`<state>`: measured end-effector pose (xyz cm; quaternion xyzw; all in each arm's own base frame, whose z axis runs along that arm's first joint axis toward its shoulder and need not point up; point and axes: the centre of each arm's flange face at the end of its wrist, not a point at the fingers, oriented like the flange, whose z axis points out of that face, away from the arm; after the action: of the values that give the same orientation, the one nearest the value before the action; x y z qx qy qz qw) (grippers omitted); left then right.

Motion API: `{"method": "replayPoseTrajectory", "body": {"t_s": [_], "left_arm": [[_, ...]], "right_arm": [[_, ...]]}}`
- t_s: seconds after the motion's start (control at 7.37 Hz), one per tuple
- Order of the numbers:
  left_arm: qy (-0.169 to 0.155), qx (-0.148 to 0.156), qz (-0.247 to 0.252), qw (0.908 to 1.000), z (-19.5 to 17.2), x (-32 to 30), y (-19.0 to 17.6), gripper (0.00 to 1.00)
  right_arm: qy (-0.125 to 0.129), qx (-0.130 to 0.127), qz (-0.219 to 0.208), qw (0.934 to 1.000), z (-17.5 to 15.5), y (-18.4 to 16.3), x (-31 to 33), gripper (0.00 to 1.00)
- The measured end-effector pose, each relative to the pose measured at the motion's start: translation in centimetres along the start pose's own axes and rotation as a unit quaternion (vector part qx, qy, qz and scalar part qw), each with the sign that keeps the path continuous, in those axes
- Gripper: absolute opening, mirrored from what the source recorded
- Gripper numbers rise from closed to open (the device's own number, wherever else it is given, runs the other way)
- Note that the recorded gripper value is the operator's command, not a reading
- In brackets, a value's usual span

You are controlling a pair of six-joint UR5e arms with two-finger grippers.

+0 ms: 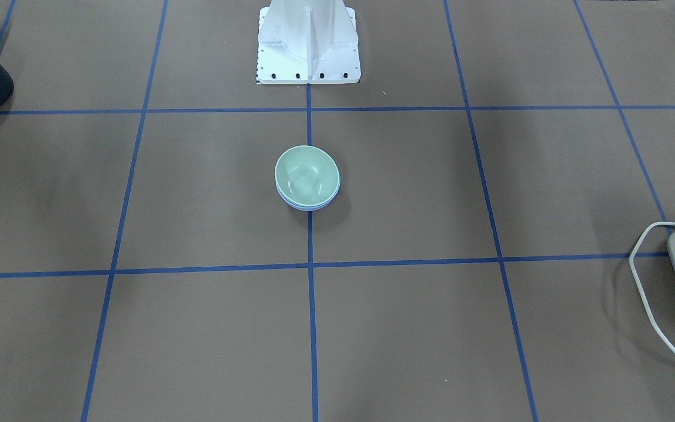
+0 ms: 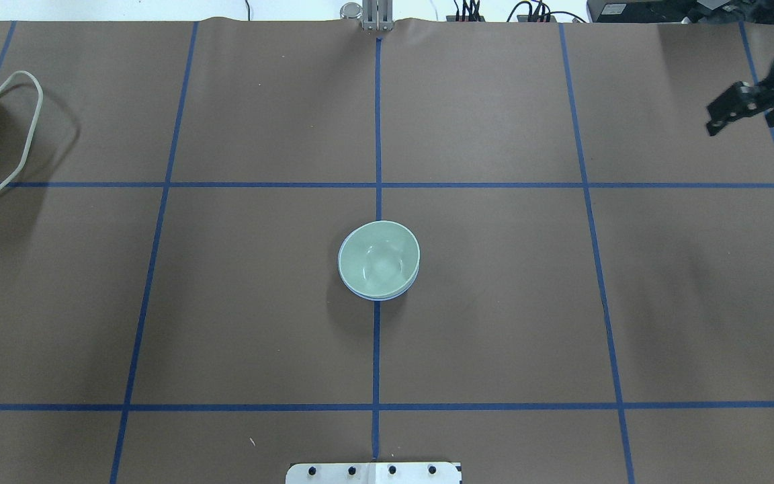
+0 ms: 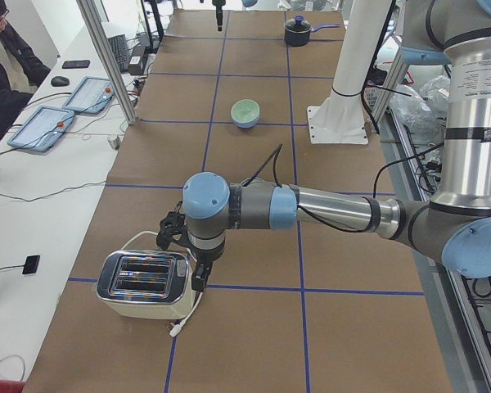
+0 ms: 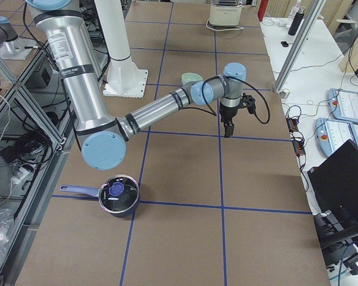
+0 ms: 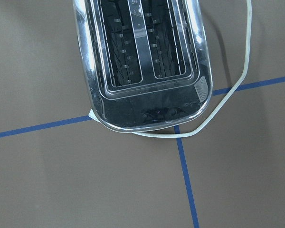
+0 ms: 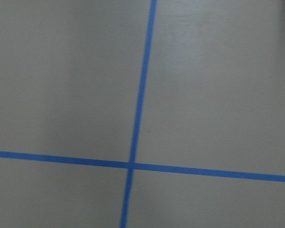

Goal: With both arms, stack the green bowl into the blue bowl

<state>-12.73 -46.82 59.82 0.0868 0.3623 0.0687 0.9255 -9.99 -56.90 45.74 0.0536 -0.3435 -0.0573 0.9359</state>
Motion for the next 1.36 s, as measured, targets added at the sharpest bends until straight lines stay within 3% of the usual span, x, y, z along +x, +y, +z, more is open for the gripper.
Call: {"method": "replayPoseTrajectory", "body": {"t_s": [0.41,0.68,0.95,1.36], "left_arm": [[0.0,-0.001,0.0,1.0,0.7,-0.5,1.1,0.98],[-0.002,0.004,0.004,1.0,2.5,-1.8,2.8,0.98],[-0.005,0.003,0.003,1.0,3.5,-2.2,5.2,0.98],[-0.008,0.0,0.003,1.0,3.7,-2.2,5.9,0.98]], "right_arm": [[0.025,-0.015,-0.03,0.9991,-0.3,7.4,14.2,1.0],[0.029,-0.023,-0.012,0.9992,0.0,11.9,18.8,1.0],[0.033,-0.029,0.0,0.999,0.5,13.7,20.2,1.0],[0.031,-0.033,0.005,0.999,0.9,14.0,20.6,1.0]]}}
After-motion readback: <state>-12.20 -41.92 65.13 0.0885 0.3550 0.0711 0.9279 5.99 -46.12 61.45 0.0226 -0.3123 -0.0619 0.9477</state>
